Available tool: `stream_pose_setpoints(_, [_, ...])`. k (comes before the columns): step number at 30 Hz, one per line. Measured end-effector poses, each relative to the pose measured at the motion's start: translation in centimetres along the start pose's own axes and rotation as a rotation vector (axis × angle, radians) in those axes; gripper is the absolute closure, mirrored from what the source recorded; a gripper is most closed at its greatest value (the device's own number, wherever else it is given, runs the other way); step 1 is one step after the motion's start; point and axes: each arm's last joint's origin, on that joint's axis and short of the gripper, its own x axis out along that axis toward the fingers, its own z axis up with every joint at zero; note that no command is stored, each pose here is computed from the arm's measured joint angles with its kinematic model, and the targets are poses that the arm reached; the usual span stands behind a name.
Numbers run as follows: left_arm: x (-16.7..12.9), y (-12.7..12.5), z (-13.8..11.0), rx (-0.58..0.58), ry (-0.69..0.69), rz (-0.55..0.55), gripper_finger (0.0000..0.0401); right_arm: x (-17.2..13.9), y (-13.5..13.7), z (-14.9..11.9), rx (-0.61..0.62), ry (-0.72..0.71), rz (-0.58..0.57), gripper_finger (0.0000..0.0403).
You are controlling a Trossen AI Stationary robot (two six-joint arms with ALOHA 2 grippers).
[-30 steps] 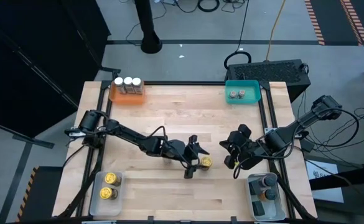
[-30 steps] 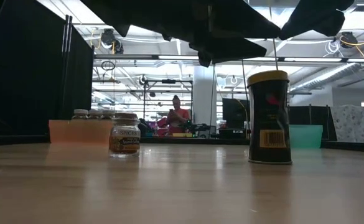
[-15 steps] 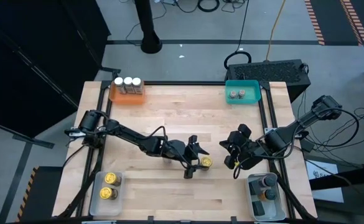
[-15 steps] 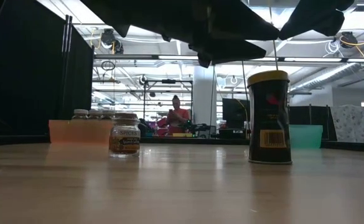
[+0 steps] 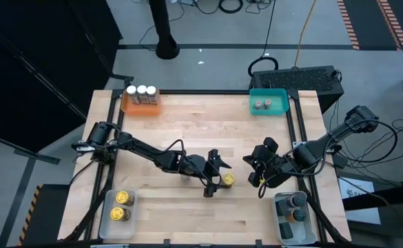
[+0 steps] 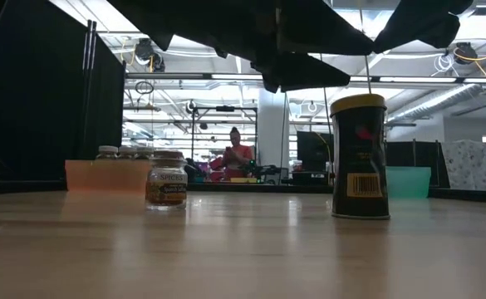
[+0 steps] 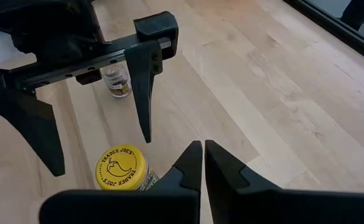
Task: Sort spices by type
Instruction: Put the yellow seasoning bottle into the transparent bin
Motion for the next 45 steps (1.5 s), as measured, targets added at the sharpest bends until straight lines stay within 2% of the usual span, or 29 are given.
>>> stream_pose_setpoints(10, [0.3,0.6,-0.6,-0.01,0.026,0.006,0.0032,0.0,0.0,0.0,-0.003,-0.002,-0.002,0.0403])
stream_pose_setpoints(28, [3.2,0.5,-4.9,-0.005,0.035,-0.028,0.0033,0.0,0.0,0.0,-0.014,-0.001,-0.004,0.0403])
stream_pose_setpoints(45, [3.3,0.6,-4.5,0.046,-0.014,-0.015,0.0041,0.0,0.0,0.0,-0.023,-0.002,-0.003,0.0403])
